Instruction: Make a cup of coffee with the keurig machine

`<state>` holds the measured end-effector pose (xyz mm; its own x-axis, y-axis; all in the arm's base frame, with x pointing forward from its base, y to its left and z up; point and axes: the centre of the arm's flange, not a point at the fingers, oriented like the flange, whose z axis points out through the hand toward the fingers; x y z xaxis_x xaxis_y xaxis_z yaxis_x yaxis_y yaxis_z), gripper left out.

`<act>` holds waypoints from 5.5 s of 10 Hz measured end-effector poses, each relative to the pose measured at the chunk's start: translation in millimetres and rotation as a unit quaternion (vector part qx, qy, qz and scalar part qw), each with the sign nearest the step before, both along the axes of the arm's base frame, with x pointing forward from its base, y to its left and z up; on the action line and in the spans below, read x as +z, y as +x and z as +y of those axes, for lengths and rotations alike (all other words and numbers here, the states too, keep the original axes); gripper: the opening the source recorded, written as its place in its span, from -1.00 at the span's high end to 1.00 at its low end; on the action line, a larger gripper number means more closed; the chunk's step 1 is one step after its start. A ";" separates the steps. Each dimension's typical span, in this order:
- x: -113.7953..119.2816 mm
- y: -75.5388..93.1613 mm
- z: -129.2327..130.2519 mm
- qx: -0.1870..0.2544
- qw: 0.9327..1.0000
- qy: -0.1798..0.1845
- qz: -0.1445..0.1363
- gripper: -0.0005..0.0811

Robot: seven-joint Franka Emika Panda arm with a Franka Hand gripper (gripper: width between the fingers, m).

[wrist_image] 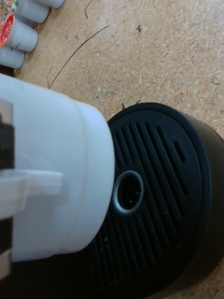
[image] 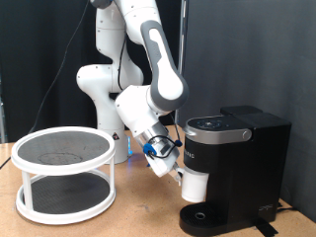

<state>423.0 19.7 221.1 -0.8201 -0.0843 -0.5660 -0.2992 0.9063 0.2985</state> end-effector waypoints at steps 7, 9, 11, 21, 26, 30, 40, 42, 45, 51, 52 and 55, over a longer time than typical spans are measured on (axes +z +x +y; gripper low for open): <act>-20.6 9.5 3.2 -0.002 1.000 -0.003 0.002 0.98; -23.6 11.8 3.9 -0.005 1.000 -0.003 0.004 0.46; -27.2 12.4 3.9 -0.004 1.000 -0.006 0.006 0.03; -0.4 -20.3 -43.0 0.094 0.994 0.045 0.022 -0.81; 11.6 -41.6 -48.0 0.142 0.987 0.070 0.030 -0.81; 44.1 -62.5 -38.9 0.189 0.975 0.118 0.006 -0.81; 145.5 -66.0 -16.5 0.210 0.952 0.216 -0.048 -0.81; 173.5 -67.2 -11.2 0.214 0.948 0.228 -0.061 -0.81; 216.9 -71.2 -3.3 0.217 0.941 0.254 -0.062 -0.81; 263.9 -65.2 2.9 0.205 0.938 0.264 -0.086 -0.81; 275.2 -59.2 7.8 0.211 0.947 0.227 -0.086 -0.81; 308.6 -40.6 29.9 0.232 0.968 0.062 -0.070 -0.81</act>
